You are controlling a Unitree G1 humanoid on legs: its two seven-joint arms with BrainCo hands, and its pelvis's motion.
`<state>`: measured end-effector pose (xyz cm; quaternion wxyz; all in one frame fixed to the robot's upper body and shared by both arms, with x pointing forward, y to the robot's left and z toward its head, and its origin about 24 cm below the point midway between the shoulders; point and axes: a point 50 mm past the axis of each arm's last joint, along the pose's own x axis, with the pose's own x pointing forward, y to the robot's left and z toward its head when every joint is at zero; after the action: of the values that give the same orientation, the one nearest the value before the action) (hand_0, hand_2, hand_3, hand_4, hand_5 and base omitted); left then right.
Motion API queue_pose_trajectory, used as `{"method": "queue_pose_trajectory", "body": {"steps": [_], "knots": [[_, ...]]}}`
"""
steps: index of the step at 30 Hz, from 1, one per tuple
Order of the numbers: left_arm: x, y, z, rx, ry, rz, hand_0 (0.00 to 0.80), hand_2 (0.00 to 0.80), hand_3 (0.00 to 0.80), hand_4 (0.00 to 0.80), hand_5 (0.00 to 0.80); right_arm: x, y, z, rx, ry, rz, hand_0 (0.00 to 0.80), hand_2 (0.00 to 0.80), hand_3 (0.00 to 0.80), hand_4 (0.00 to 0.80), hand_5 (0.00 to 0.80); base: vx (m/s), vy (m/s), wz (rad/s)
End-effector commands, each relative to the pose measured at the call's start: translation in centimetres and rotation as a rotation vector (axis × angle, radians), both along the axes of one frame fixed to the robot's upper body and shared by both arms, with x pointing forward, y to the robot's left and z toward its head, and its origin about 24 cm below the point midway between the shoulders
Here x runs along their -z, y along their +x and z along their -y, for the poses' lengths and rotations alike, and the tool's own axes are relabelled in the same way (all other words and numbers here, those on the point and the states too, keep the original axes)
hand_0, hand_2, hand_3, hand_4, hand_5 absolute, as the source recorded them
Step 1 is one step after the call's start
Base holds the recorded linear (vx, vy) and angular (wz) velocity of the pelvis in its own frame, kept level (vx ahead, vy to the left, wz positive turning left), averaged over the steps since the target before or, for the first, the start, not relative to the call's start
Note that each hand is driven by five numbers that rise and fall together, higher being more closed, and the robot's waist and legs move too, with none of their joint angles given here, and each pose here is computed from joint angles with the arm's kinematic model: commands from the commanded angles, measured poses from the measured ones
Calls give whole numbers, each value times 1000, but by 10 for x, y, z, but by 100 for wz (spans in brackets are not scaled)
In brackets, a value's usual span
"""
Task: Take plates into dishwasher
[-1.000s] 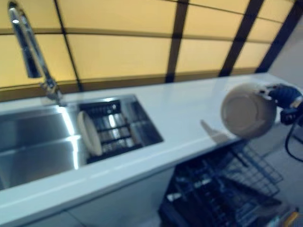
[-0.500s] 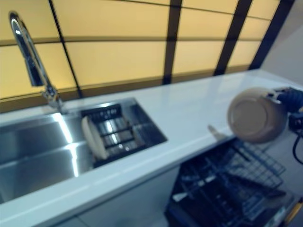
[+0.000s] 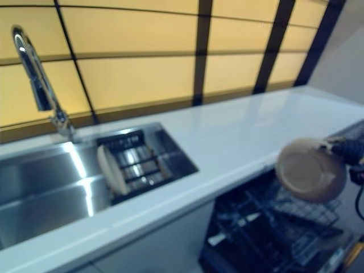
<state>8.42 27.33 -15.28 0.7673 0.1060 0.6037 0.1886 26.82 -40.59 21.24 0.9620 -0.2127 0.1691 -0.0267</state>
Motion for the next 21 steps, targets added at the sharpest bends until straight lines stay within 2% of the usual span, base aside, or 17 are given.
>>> {"method": "queue_pose_trajectory", "body": {"steps": [1,13,21], "knots": [[-8,-1,-23,2,68,-4,0,0,0,0,0,-17,0,-3,-49,-18,87,800,800,800,800,800,11,-14,-8],[-8,-3,-23,9,65,-3,0,0,0,0,0,28,-9,-9,-116,-27,-72,800,800,800,800,800,5,-14,-9],[-8,-3,-23,10,67,0,0,0,0,0,0,56,-7,-27,-204,-58,-154,800,800,800,800,800,0,0,0]]}}
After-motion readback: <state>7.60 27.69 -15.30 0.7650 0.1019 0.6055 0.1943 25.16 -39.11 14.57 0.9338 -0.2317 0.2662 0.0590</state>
